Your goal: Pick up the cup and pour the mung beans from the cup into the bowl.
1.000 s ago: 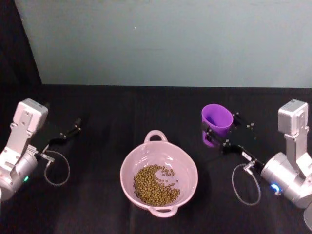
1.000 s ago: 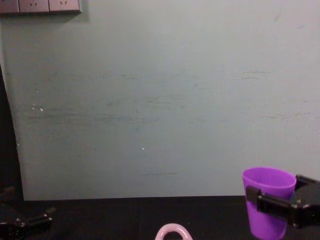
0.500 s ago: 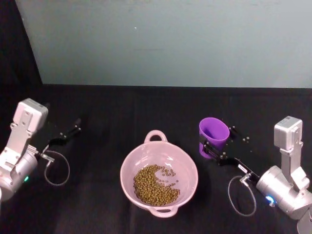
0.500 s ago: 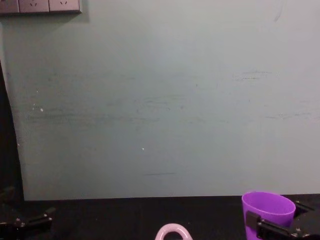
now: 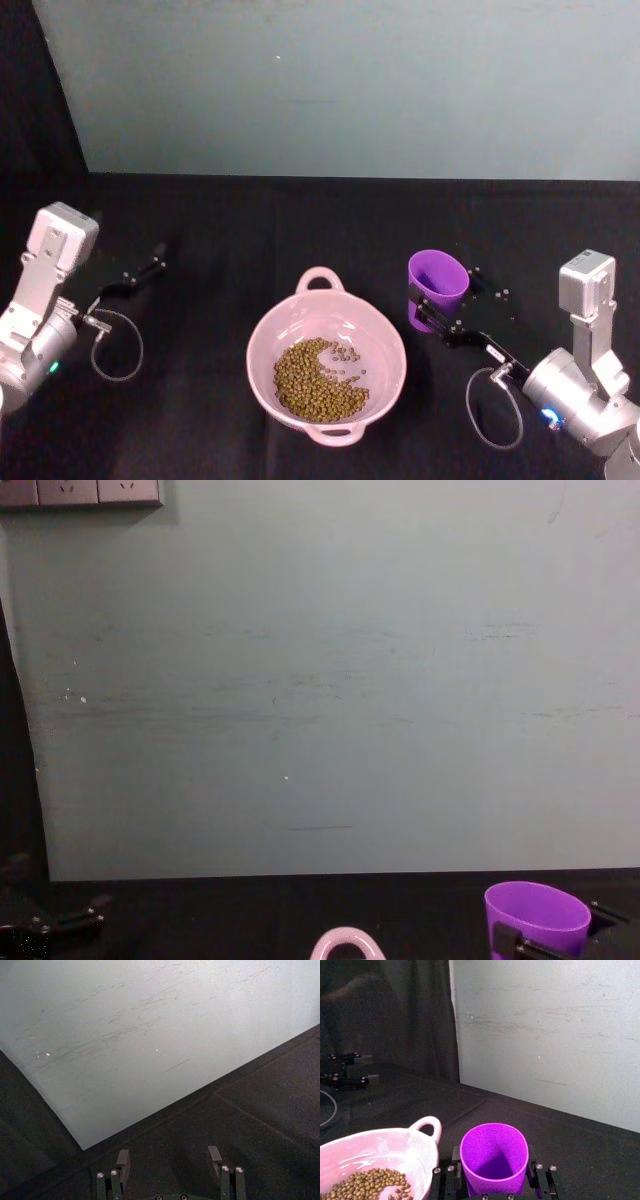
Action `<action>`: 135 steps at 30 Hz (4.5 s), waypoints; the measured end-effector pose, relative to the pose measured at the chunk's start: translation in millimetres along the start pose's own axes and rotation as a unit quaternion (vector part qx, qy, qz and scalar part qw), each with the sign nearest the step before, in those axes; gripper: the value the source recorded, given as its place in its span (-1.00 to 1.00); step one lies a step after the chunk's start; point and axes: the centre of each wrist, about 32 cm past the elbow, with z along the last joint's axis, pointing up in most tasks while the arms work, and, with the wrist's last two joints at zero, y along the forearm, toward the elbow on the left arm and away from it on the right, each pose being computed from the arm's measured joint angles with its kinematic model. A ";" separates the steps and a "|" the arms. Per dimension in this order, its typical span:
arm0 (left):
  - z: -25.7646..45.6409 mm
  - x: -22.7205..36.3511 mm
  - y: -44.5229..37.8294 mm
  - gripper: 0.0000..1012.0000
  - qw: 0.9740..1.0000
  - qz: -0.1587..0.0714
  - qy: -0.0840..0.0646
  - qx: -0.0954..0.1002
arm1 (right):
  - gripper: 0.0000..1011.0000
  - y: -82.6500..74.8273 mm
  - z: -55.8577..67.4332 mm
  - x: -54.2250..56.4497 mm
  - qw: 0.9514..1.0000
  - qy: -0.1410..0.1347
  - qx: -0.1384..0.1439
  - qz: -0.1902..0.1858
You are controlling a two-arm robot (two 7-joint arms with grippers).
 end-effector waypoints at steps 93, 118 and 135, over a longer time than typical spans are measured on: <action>0.0 0.0 0.0 1.00 1.000 0.000 0.000 0.000 | 0.98 -42.6 63.1 -26.7 0.989 -0.040 0.000 -0.139; 0.0 0.0 0.0 1.00 1.000 0.000 0.000 0.000 | 0.98 -48.5 11.6 -51.6 0.965 -0.033 -0.015 -0.260; 0.0 0.0 0.0 1.00 1.000 0.000 0.000 0.000 | 0.98 -48.4 9.2 -50.3 0.967 -0.034 -0.013 -0.251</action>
